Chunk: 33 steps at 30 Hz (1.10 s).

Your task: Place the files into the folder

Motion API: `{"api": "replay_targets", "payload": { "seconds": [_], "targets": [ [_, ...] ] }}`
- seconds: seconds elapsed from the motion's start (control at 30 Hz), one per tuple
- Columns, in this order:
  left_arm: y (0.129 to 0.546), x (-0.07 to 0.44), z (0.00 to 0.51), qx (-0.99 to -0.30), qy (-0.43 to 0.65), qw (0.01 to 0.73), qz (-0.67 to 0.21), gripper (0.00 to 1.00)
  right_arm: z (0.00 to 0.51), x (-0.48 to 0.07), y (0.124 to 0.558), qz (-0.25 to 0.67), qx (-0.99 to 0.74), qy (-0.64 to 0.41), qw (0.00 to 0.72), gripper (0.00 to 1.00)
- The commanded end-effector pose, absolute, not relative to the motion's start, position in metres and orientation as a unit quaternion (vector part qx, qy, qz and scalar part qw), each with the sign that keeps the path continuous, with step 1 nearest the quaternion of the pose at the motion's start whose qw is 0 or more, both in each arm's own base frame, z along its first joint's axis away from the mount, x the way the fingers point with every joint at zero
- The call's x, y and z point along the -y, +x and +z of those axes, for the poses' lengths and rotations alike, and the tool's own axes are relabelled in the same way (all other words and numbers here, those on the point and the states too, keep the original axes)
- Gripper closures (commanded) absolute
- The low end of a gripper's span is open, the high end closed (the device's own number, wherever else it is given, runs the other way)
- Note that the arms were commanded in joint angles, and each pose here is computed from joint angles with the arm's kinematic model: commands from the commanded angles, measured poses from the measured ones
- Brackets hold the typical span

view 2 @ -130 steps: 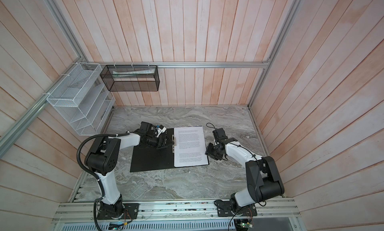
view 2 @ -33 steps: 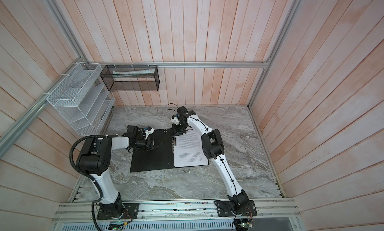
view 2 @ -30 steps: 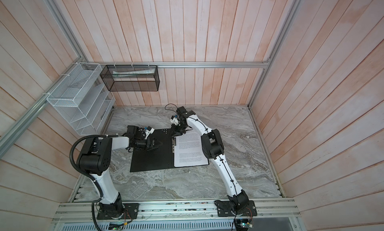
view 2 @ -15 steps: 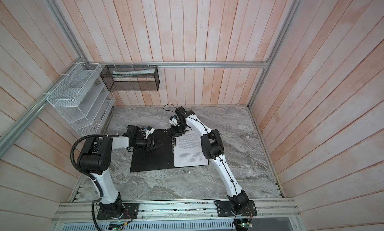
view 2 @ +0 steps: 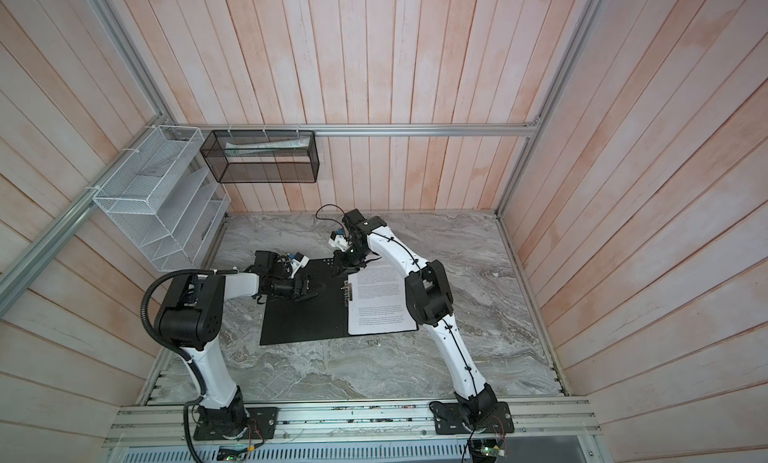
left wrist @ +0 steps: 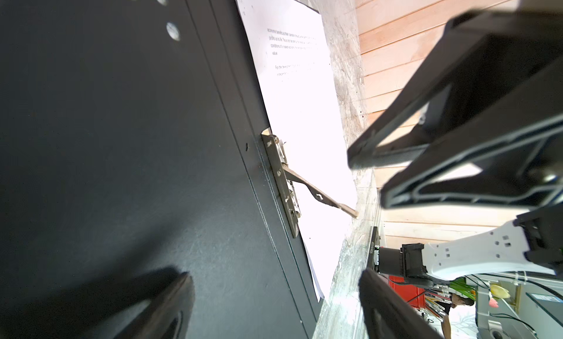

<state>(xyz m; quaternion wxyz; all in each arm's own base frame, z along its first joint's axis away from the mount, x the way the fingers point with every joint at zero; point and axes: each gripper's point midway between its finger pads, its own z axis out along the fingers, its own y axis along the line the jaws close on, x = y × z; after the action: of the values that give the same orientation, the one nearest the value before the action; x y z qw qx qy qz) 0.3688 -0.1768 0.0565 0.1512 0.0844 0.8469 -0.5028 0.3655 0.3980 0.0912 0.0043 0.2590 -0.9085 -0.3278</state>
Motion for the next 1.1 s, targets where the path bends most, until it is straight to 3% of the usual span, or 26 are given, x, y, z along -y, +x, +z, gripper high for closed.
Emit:
{"api": "replay_targets", "payload": {
  "seconds": [0.0, 0.3, 0.43, 0.8, 1.07],
  "targets": [
    [0.374, 0.173, 0.053, -0.854, 0.074, 0.147, -0.494, 0.13, 0.105, -0.393, 0.350, -0.304, 0.913, 0.270, 0.003, 0.72],
    [0.390, 0.161, 0.075, -0.877, 0.068, 0.182, -0.440, 0.13, 0.159, -0.385, 0.358, -0.226, 0.943, 0.232, -0.080, 0.83],
    [0.391, 0.159, 0.077, -0.882, 0.036, 0.174, -0.437, 0.13, 0.153, -0.376, 0.354, -0.205, 0.955, 0.206, -0.063, 0.90],
    [0.373, 0.173, 0.066, -0.876, 0.006, 0.136, -0.462, 0.18, 0.125, -0.380, 0.339, -0.163, 0.964, 0.210, -0.028, 0.89],
    [0.358, 0.184, 0.057, -0.846, 0.055, 0.112, -0.518, 0.42, 0.100, -0.379, 0.335, -0.118, 0.968, 0.221, -0.013, 0.89]
  ]
}}
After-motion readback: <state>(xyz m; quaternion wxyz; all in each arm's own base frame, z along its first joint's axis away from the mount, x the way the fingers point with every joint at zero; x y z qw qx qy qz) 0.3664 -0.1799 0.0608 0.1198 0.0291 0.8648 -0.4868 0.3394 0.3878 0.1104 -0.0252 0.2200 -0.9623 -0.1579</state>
